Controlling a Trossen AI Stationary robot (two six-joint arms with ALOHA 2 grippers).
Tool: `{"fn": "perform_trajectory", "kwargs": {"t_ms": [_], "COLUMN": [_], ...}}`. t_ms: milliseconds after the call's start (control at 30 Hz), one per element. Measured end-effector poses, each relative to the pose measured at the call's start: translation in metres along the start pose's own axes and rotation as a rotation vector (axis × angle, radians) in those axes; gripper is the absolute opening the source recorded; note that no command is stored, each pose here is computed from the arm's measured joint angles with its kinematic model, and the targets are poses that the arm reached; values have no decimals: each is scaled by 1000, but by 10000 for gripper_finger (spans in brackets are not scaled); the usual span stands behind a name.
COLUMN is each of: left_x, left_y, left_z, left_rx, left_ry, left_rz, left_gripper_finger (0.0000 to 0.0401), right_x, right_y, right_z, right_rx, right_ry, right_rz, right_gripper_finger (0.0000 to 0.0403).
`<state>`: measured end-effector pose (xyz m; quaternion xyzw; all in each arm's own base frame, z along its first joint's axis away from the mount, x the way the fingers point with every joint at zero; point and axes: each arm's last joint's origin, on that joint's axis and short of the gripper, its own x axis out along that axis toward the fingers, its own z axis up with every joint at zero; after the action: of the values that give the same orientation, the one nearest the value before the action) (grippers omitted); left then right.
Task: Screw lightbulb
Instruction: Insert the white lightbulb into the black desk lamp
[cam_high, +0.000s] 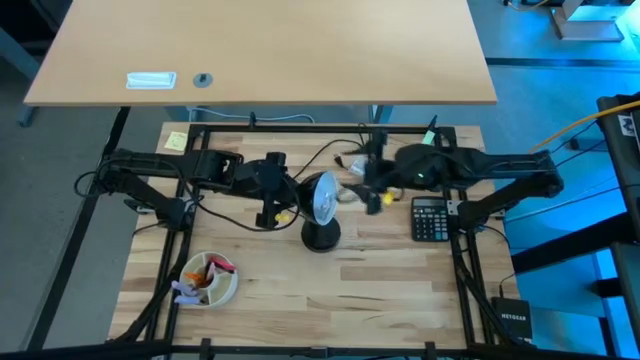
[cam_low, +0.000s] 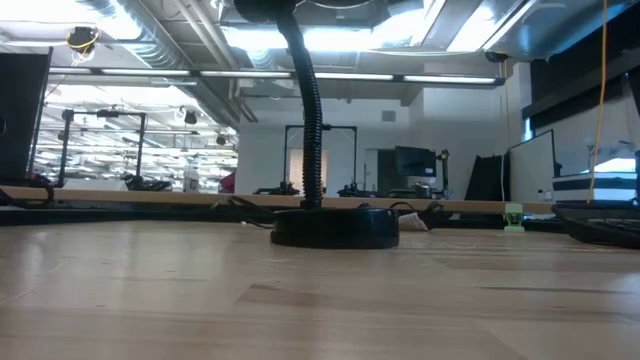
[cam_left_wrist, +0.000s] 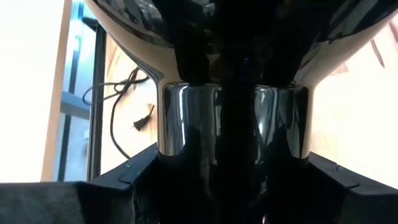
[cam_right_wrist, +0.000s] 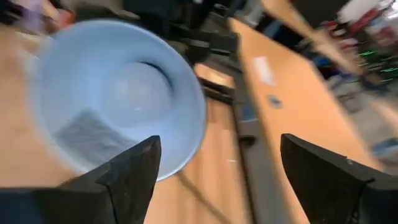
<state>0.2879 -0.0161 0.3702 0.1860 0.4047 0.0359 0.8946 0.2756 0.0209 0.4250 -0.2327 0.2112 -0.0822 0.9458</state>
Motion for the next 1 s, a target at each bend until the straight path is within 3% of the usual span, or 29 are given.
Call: {"fn": "perform_trajectory", "kwargs": {"t_ms": [133,267,400,667,1000], "left_x": [1,2,2,2,3], "left_y": [6,8,8,8,7], "left_z": [-2,-2,-2,-1,-1], "left_rx": [-35,-42,-42,-45,-46], "left_ry": [3,2,1,-9,-13], "left_rz": [0,-4,-5,-12,-23], "left_gripper_finger": [249,249,249,249,249], "right_x": [11,10,8,35,61], "right_y": [1,12,28,50,60], "right_z": [5,7,7,7,6], "right_rx": [-43,-180,-372,-770,-974], "right_ry": [-42,-101,-95,-49,11], "right_rz": [-24,130,193,129,38], "right_gripper_finger": [326,326,326,326,326]}}
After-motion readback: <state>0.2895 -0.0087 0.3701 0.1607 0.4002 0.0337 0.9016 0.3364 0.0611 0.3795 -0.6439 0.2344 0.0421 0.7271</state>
